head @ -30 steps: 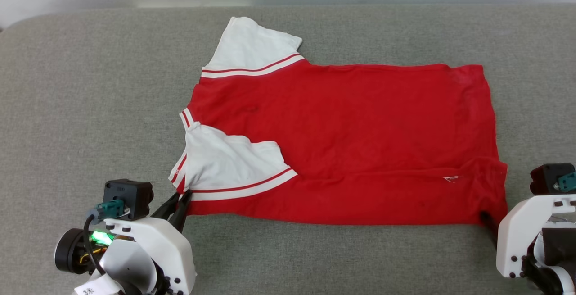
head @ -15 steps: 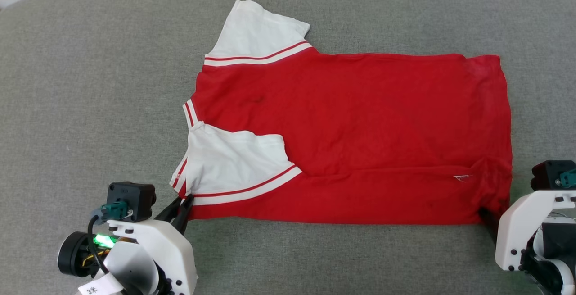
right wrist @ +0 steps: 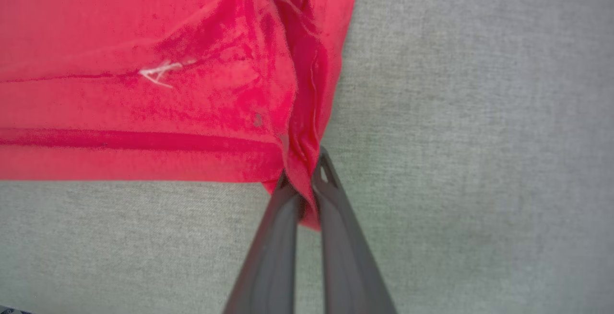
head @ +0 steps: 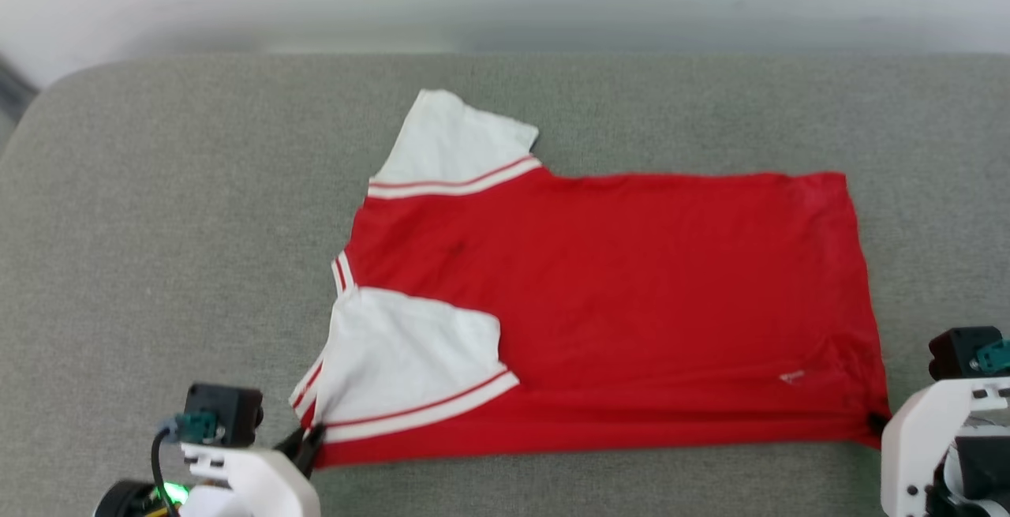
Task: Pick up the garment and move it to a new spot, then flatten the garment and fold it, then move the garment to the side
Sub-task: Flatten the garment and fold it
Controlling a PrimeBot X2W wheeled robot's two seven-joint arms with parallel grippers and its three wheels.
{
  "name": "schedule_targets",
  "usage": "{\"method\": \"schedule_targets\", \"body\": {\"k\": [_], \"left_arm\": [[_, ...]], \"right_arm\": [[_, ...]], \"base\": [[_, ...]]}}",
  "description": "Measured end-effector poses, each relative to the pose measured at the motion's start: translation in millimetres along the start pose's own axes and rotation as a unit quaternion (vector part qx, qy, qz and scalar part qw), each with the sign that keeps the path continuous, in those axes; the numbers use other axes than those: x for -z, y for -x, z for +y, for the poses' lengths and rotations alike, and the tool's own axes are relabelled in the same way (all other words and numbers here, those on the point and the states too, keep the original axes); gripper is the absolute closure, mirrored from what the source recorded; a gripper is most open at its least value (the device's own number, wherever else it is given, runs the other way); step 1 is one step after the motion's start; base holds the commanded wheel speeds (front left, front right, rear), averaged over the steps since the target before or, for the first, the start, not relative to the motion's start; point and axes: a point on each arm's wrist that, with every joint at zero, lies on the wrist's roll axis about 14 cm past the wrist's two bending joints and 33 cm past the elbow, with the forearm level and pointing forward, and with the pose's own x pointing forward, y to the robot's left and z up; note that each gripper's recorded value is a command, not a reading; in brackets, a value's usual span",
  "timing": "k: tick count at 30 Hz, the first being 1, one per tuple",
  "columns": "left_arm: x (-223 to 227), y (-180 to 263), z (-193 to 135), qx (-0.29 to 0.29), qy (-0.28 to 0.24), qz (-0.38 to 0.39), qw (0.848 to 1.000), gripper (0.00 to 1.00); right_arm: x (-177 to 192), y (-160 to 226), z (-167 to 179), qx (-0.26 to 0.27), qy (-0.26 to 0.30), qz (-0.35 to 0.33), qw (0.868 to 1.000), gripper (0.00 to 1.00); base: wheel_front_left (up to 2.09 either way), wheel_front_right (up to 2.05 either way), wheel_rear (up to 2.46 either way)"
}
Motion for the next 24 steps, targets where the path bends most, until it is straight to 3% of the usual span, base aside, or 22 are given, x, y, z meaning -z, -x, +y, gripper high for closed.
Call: {"method": "schedule_targets", "body": {"k": [11, 24], "left_arm": [[50.3, 37.1, -6.8, 0.010, 0.008, 0.056, 0.998, 1.00], [98.1, 38.8, -20.4, 0.037, 0.026, 0.119, 0.992, 1.00]], "right_arm": [[37.2, 46.5, -12.9, 0.012, 0.002, 0.018, 1.000, 1.00], [89.5, 47.7, -13.5, 0.017, -0.030, 0.082, 0.996, 1.00]], "base": [[0.00, 0.00, 0.00], [0.00, 0.00, 0.00]]}}
